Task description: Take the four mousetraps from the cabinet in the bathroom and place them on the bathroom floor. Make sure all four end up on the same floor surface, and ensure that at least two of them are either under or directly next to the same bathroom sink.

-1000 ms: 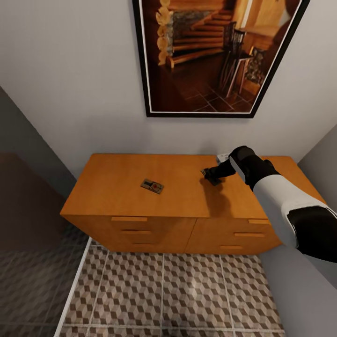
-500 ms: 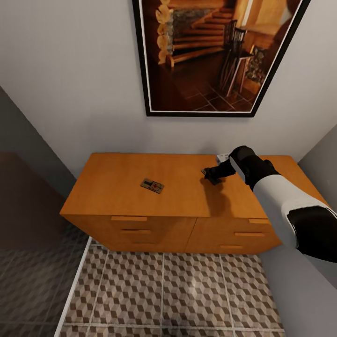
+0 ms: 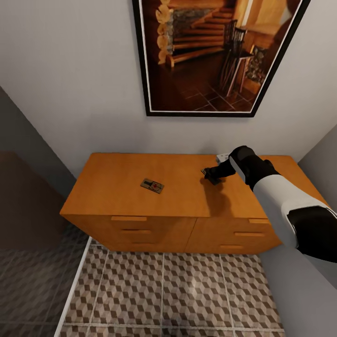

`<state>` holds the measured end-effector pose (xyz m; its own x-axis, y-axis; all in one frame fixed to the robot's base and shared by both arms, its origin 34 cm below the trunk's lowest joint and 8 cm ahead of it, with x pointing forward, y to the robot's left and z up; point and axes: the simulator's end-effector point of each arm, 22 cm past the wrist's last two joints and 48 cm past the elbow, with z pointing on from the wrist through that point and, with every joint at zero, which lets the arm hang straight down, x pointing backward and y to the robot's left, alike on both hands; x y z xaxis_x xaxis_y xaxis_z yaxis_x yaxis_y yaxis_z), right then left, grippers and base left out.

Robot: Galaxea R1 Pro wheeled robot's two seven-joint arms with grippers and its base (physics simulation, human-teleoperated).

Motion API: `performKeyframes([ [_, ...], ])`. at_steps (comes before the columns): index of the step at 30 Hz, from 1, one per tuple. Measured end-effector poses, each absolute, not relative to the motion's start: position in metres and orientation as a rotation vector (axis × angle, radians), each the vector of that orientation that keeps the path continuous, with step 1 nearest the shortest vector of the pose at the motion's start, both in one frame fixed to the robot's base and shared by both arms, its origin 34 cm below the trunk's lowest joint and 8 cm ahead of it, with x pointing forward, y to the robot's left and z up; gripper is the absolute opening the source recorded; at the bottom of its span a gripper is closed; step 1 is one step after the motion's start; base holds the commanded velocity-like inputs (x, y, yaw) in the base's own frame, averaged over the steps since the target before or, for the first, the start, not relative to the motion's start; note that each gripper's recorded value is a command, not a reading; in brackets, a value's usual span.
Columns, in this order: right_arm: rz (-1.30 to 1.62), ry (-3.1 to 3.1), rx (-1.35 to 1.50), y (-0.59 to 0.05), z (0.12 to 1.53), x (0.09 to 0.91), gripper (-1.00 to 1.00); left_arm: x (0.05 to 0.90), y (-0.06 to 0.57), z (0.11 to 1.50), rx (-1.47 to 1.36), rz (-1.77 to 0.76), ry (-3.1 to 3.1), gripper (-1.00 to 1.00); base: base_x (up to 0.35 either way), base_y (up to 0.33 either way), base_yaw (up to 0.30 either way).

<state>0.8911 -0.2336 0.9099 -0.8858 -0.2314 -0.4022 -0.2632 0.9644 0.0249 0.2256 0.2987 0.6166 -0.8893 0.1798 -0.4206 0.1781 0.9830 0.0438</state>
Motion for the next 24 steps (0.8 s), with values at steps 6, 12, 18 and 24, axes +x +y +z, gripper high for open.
performKeyframes([
  [6, 0.111, 2.711, -0.355, -0.2335, 0.9082, 0.8909, 1.00, 0.2249, 0.2983, 0.6163, 0.255, 0.005, 2.695, 1.00, 0.000, 0.000, 0.000],
  [12, 0.112, 2.717, -0.356, -0.2335, 0.9034, 0.8903, 1.00, 0.2227, 0.2984, 0.6156, 0.255, 0.004, 2.701, 1.00, 0.000, 0.000, 0.000],
  [18, 0.112, 2.720, -0.356, -0.2335, 0.9015, 0.8901, 1.00, 0.2216, 0.2987, 0.6154, 0.256, 0.004, 2.703, 1.00, 0.000, 0.000, 0.000],
  [24, 0.112, 2.720, -0.356, -0.2336, 0.9011, 0.8900, 1.00, 0.2214, 0.2985, 0.6153, 0.256, 0.004, 2.704, 1.00, 0.000, 0.000, 0.000],
])
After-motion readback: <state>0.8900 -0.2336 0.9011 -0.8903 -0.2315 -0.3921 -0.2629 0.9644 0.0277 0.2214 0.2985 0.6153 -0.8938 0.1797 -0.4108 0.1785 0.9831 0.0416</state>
